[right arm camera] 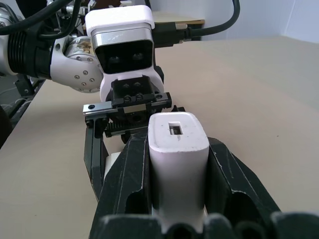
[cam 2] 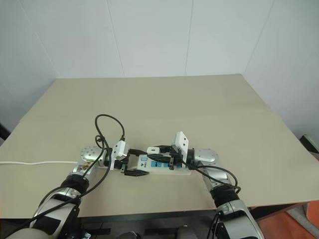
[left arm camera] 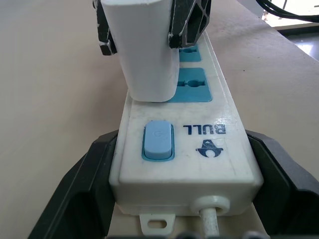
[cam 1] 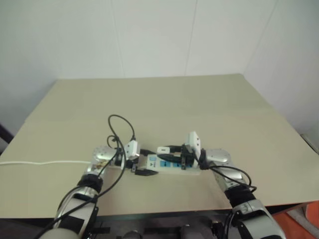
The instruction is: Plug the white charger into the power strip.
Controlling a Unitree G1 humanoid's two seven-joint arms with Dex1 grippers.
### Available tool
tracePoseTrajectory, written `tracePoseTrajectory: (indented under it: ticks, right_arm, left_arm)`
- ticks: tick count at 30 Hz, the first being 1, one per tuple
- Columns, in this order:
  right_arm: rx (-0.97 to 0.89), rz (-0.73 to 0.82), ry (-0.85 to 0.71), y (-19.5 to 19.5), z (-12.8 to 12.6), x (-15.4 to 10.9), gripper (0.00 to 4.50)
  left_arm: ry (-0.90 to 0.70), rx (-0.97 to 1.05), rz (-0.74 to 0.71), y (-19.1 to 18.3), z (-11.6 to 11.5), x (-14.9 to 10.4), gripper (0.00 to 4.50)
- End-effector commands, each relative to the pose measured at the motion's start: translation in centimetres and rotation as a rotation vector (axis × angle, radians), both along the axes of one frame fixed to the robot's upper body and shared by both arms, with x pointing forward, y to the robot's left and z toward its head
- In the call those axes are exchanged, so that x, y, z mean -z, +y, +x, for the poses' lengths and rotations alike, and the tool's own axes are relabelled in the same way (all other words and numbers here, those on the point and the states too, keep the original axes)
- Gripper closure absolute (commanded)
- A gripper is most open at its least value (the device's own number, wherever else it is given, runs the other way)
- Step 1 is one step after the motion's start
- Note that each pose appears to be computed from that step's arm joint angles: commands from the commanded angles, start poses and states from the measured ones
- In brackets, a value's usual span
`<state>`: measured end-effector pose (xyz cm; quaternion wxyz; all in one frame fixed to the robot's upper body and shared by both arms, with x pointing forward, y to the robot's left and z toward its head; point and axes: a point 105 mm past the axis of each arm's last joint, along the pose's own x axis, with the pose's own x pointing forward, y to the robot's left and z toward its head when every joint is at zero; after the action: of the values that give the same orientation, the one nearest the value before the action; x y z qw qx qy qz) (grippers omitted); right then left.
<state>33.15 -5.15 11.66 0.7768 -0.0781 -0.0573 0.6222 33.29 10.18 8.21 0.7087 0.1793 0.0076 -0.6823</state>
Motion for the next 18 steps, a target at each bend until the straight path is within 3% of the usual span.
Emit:
tracePoseTrajectory:
  ticks: [1, 10, 18]
  right_arm:
    - [0.144, -0.126, 0.1, -5.0, 0.9, 3.7, 3.35]
    - [0.08, -0.193, 0.076, -4.7, 1.4, 3.4, 3.35]
    - [-0.038, -0.151, 0.044, -0.6, 1.0, 2.3, 3.35]
  left_arm:
    - [-0.017, -0.044, 0.01, 1.5, 0.2, -0.2, 1.22]
    - [-0.001, -0.041, -0.008, 1.0, -0.1, -0.1, 1.22]
    - [0.003, -0.044, -0.012, 0.8, -0.2, -0.2, 1.22]
